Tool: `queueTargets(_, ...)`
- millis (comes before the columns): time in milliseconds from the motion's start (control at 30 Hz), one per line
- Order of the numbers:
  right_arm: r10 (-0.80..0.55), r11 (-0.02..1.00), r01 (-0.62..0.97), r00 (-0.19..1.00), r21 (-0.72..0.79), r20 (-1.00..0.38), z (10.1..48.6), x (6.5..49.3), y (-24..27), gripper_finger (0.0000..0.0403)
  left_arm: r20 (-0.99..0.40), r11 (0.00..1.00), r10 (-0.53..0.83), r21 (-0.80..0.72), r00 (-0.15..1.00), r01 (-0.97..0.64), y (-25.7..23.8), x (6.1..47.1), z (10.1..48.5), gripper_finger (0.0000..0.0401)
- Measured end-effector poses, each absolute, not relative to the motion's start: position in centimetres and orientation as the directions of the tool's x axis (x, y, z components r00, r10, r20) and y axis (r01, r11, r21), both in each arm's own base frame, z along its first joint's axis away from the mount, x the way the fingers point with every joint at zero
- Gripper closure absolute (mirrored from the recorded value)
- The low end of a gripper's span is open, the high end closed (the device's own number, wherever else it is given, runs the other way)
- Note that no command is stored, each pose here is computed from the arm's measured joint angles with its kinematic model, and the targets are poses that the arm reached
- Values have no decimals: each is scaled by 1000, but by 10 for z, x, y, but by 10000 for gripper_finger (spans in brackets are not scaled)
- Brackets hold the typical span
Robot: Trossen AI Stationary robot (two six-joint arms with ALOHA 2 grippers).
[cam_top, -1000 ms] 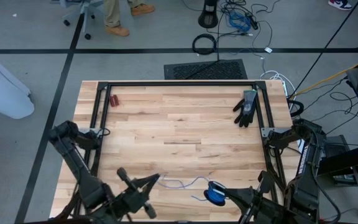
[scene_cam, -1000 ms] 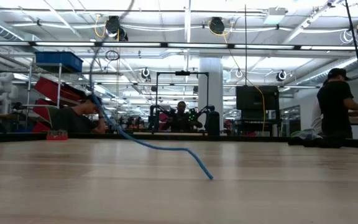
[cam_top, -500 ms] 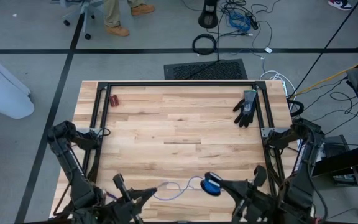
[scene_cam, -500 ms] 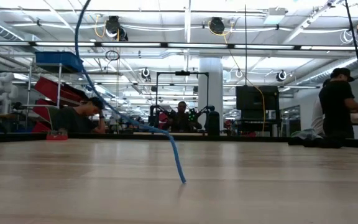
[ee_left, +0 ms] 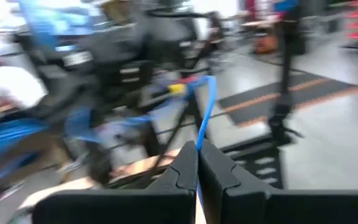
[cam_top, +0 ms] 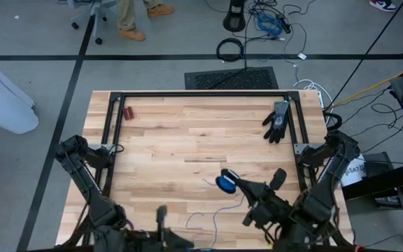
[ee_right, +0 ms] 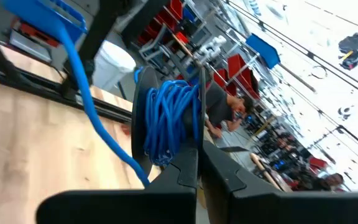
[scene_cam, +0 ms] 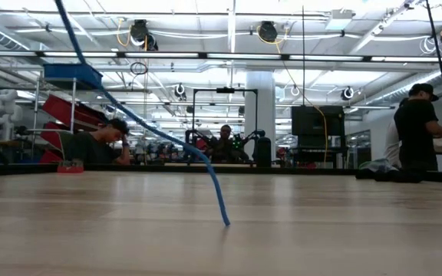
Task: Coil cords
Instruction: Uncoil the blue wire from the spool
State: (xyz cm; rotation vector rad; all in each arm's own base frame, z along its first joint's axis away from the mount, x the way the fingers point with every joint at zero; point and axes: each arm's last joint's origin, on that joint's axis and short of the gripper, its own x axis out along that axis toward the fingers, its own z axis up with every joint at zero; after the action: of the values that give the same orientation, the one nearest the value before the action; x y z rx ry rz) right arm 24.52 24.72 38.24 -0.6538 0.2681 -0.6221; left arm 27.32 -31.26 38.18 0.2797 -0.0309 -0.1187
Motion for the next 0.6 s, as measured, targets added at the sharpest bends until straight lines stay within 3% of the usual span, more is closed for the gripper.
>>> queueTargets(167,-633,602,458,773,-654,-42,381,249,241,403,-77,917,-173,350,982,189,-308,287,366,397)
queueTargets(333,-644,596,483,765,-642,-22,392,243,234,403,-195,907,-56,399,979,132,-293,306,344,387)
queueTargets(467,-645,609,499,764,-616,-19,403,237,227,403,-233,923,96,385,968,1,-272,318,339,346)
queueTargets(600,-650,616,511,760,-600,-20,413,231,216,403,-295,904,221,421,930,-81,-258,321,328,281)
